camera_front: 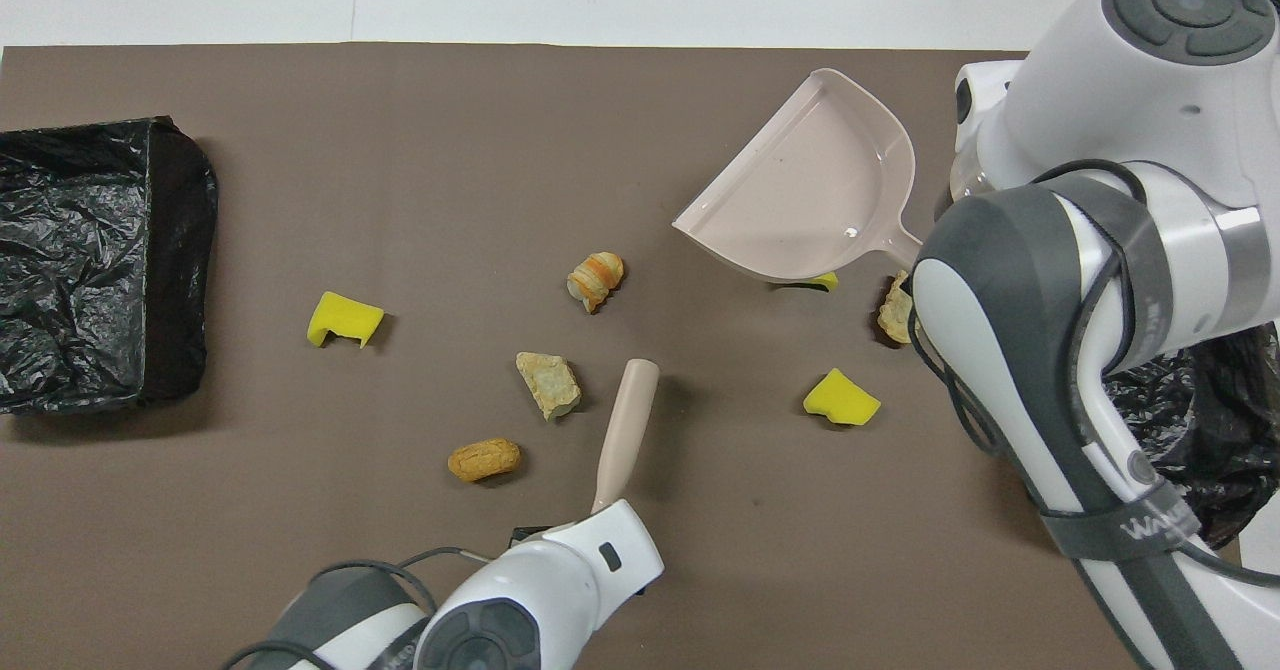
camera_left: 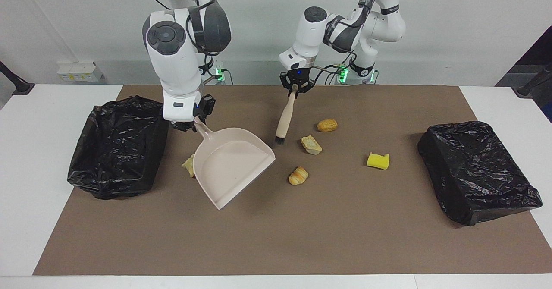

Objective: Sweep and dump trash in bin

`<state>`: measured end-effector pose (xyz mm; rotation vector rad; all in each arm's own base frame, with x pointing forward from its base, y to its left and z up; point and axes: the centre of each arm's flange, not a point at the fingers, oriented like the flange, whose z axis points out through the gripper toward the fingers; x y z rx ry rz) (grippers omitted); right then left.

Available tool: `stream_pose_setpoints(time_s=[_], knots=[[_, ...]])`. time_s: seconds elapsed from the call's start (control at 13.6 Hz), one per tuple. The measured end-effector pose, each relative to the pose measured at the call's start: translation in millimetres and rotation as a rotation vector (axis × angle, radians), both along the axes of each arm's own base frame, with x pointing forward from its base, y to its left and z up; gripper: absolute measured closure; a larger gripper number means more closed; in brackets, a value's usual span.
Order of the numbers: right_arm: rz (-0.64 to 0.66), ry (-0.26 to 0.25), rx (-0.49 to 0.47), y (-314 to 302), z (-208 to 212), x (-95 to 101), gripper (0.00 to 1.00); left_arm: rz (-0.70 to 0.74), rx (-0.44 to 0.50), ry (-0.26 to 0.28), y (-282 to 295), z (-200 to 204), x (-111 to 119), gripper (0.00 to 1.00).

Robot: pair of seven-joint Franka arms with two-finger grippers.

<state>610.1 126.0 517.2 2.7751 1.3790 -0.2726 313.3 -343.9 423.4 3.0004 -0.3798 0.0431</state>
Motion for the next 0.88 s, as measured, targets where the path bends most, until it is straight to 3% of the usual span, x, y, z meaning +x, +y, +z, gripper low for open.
stream_pose_setpoints(time_s=[0.22, 0.59, 0.88], knots=[[0.305, -0.023, -0.01, 6, -43, 6.4, 0.69, 0.118, 0.04, -0.011, 50, 18, 47, 0.74], [0.539, -0.02, -0.015, 68, -109, 1.5, 0.69, 0.302, 0.086, -0.021, 152, 14, 115, 0.74], [0.715, -0.042, -0.067, 87, -141, -4.5, 0.69, 0.389, 0.092, -0.012, 247, 8, 149, 0.74]])
